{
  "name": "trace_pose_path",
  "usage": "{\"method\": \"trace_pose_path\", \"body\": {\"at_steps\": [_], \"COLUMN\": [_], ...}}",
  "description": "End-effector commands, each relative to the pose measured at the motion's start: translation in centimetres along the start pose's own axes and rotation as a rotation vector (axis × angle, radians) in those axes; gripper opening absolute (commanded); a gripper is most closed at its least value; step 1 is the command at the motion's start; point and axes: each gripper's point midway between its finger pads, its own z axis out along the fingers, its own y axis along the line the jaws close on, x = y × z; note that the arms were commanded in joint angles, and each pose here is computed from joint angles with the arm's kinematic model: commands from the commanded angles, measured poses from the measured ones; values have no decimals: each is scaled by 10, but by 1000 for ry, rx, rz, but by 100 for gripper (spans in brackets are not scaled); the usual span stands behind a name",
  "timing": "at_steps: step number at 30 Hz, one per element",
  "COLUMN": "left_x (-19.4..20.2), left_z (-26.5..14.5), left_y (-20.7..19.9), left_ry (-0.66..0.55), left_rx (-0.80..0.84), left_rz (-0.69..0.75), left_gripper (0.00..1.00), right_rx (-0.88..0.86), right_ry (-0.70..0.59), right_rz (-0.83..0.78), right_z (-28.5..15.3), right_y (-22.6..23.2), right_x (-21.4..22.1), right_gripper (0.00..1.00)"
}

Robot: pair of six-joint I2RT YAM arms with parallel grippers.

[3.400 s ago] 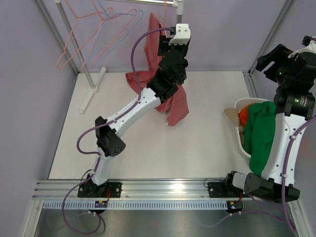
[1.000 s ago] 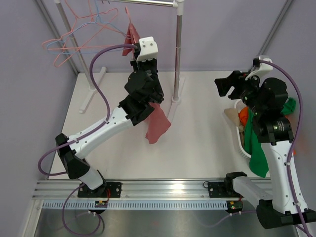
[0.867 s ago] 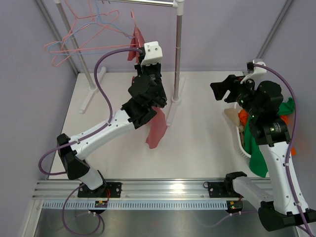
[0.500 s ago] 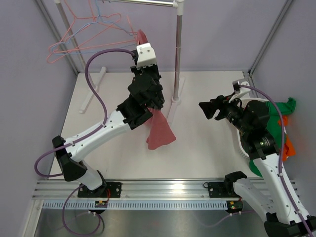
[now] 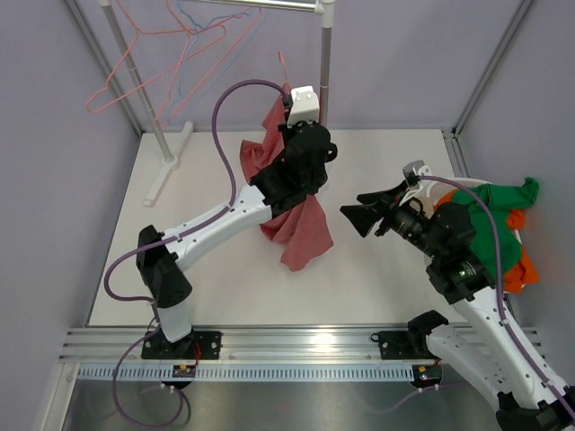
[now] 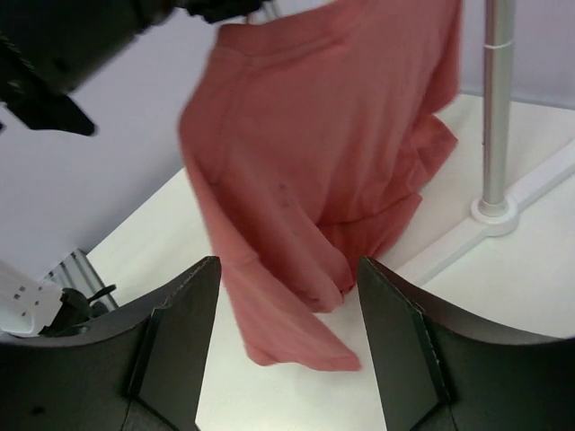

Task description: Remove the t-shirt from the hanger

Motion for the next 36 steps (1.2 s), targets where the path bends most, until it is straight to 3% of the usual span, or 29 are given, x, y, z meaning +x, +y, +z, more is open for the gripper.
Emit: {"method": "trace_pose_path", "body": {"at_steps": [1, 14, 17, 18, 19, 22, 23, 25, 36], "left_x": [-32, -35, -36, -35, -35, -34, -33, -28, -13], "left_z": [2, 6, 5, 4, 4, 8, 8, 11, 83], "left_y": [-11, -20, -20, -19, -18, -16, -15, -13, 6], "left_ry": [-35, -27, -22, -21, -22, -23, -22, -17, -38], "left_rx": [35, 48, 58, 57, 48, 37, 38, 31, -84], "left_rz": [-195, -184, -200, -200, -202, -195, -195, -195, -136], "left_gripper": [0, 0, 0, 0, 0, 0, 0, 0, 0], "right_rx": [-116, -184, -177, -176, -176, -160, -148, -141, -144], "right_ry": [-69, -27, -33, -37, -42, -21, -14, -13, 51], "right_rz": [-12, -20, -32, -36, -38, -53, -57, -56, -12], "right_z": [11, 67, 78, 80, 82, 88, 89, 88, 45], "right_y": [23, 41, 44, 44, 46, 45, 44, 44, 62], "right_x": [-13, 19, 22, 21, 18, 22, 24, 23, 47], "right_gripper": [72, 76, 70, 67, 53, 30, 14, 0, 0]}}
